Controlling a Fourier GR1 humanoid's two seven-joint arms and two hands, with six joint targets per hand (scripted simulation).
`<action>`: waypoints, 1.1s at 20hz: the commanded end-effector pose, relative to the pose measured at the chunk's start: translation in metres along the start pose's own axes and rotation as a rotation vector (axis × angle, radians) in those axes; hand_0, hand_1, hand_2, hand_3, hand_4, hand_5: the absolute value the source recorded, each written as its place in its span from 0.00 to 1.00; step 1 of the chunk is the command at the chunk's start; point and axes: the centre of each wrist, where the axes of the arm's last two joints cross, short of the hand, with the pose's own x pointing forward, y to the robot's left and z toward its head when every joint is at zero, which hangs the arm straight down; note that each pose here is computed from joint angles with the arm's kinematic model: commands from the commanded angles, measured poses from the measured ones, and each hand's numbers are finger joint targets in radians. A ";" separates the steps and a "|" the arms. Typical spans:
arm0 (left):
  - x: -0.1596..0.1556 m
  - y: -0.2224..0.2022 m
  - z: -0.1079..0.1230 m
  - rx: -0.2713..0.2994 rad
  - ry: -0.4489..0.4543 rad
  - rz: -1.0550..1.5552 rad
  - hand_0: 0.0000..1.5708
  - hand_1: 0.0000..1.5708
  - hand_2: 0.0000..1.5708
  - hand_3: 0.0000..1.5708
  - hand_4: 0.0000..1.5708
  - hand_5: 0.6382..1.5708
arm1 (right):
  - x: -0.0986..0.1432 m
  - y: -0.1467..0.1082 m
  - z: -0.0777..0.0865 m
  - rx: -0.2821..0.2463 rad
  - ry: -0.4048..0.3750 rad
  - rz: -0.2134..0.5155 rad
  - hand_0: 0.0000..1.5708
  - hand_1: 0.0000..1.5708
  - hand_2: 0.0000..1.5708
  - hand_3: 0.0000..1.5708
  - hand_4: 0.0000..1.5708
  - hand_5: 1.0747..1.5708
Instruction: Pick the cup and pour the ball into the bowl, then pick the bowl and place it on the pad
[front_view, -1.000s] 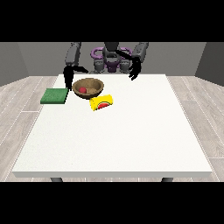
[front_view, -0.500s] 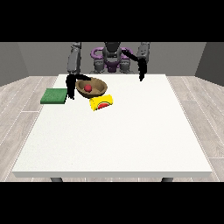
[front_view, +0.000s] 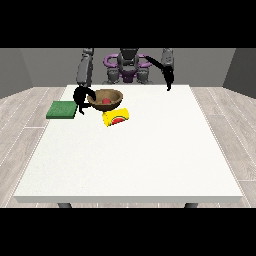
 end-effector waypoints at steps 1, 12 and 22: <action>-0.021 0.014 0.007 0.021 0.100 -0.006 0.00 0.00 0.00 0.00 0.00 0.10 | -0.012 0.016 0.005 -0.026 0.200 0.040 1.00 1.00 1.00 0.54 0.55 0.94; -0.074 0.050 0.036 0.101 0.191 -0.006 0.00 0.00 0.00 0.00 0.00 0.08 | 0.070 0.001 -0.027 -0.018 0.233 0.159 1.00 1.00 1.00 0.58 0.56 0.96; -0.033 -0.005 0.008 0.067 0.029 -0.022 0.00 0.00 0.00 0.00 0.00 0.07 | 0.112 -0.093 -0.034 -0.072 0.156 0.050 1.00 1.00 1.00 0.55 0.56 1.00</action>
